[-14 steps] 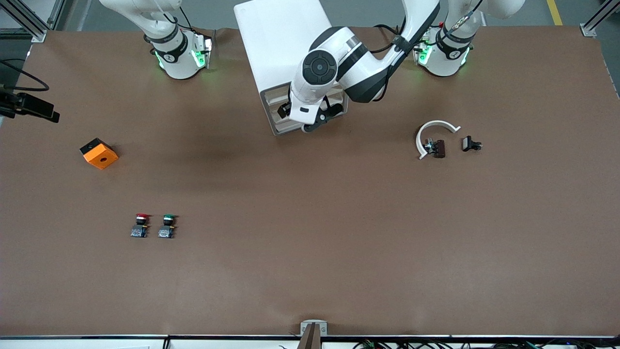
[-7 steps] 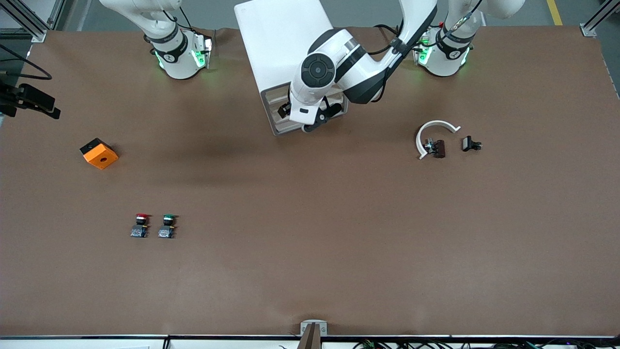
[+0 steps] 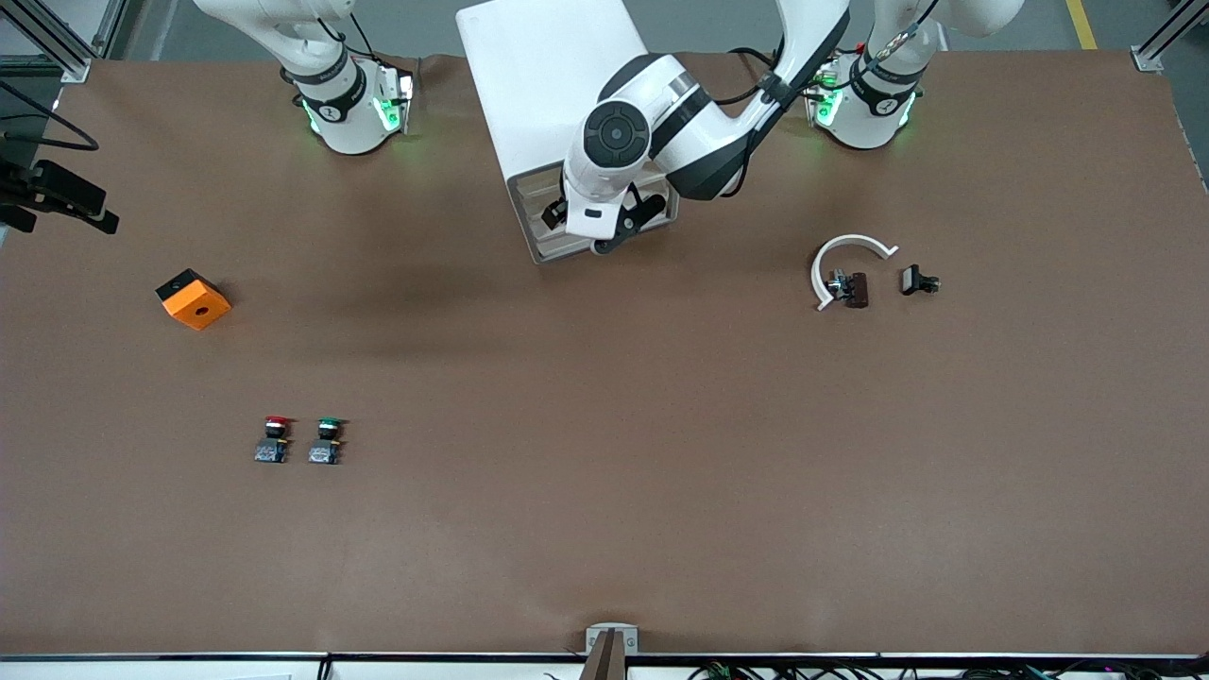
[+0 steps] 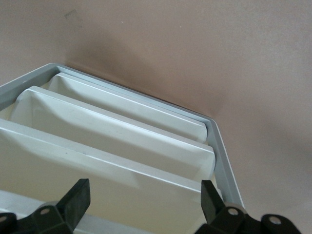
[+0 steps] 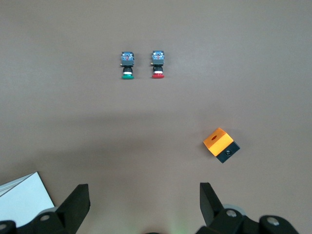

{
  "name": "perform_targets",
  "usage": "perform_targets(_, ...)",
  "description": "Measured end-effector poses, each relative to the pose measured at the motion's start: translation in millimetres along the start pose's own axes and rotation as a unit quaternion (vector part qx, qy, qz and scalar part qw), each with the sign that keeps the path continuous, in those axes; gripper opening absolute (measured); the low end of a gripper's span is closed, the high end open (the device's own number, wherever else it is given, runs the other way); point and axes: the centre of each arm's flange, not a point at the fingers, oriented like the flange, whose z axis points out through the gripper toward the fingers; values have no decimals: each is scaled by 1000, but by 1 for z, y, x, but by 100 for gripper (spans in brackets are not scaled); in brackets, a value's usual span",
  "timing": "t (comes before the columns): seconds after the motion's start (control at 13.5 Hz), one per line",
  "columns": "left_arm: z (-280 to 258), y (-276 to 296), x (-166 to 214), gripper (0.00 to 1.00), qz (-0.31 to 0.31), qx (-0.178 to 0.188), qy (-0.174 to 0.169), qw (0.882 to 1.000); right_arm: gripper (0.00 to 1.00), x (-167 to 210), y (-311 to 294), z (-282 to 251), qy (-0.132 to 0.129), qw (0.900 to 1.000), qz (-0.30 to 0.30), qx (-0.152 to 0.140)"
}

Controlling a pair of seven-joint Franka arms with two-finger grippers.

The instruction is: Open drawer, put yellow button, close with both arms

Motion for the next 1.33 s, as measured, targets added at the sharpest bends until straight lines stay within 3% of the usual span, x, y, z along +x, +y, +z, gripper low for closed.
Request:
perform_targets(0.3,-9,3,6,100,-8,-10,1,1000,100,-5,2,4,6,1000,-7,2)
perform_targets(0.67,-72,12,74,100,-29,-63,16,997,100,-9,5,3,7,1000,-9,3)
perform_targets(1.04,-140,-9,137,100,95,-97,64,989,100,-9,6,2,8,1000,-30,2)
perform_targets(1.33,-181,-65,203,100,166,-98,93,977,100,-9,6,2,8,999,-34,2)
